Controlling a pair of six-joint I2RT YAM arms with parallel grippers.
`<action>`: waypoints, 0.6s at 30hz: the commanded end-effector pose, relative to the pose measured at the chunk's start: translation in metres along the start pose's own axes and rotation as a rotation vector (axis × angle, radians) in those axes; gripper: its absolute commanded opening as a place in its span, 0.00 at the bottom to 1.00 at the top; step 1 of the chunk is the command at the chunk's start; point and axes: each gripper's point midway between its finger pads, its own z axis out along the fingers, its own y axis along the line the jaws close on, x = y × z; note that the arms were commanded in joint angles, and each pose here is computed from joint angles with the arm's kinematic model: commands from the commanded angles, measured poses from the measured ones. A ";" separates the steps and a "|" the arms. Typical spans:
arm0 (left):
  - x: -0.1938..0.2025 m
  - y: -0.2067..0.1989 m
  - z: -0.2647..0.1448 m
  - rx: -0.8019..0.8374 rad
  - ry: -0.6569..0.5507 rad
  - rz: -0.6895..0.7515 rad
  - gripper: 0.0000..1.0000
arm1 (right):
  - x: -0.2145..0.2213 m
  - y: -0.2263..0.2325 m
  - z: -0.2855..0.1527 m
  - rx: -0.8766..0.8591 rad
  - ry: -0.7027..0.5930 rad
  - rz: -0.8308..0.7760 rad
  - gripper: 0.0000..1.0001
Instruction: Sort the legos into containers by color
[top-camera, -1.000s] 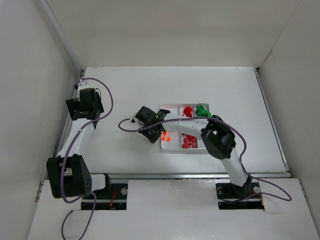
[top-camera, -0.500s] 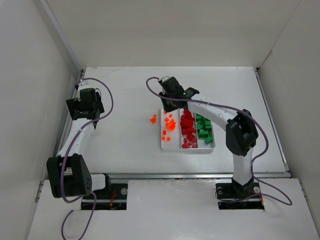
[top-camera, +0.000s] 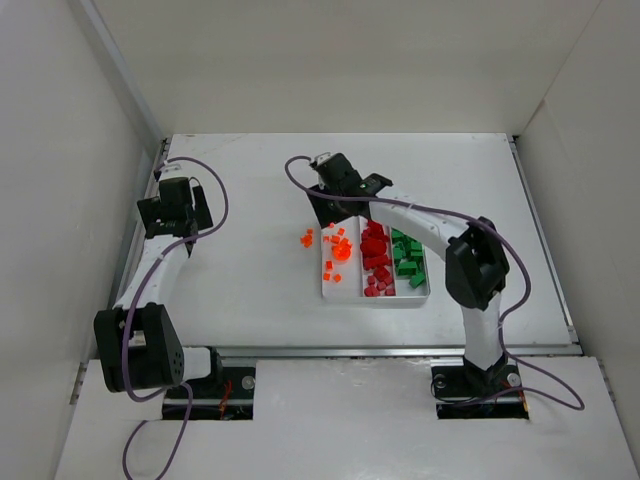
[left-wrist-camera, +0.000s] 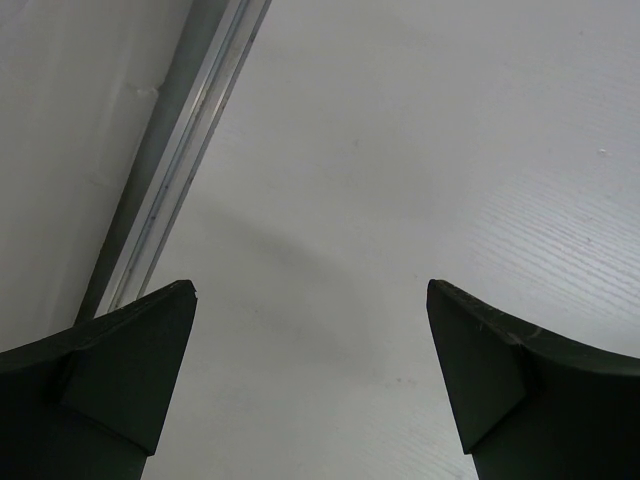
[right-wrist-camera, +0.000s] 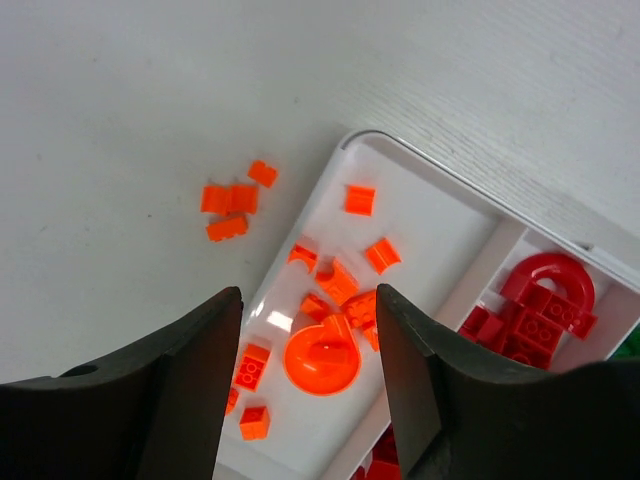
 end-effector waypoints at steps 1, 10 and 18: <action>-0.013 0.000 -0.002 0.018 -0.027 -0.015 1.00 | -0.017 0.033 -0.004 -0.087 -0.045 -0.129 0.62; -0.013 0.000 -0.002 0.018 -0.027 -0.006 1.00 | 0.010 0.078 0.042 -0.150 0.083 -0.259 0.46; -0.013 -0.002 -0.003 0.027 -0.027 -0.006 1.00 | 0.028 0.069 0.061 -0.083 0.118 -0.288 0.53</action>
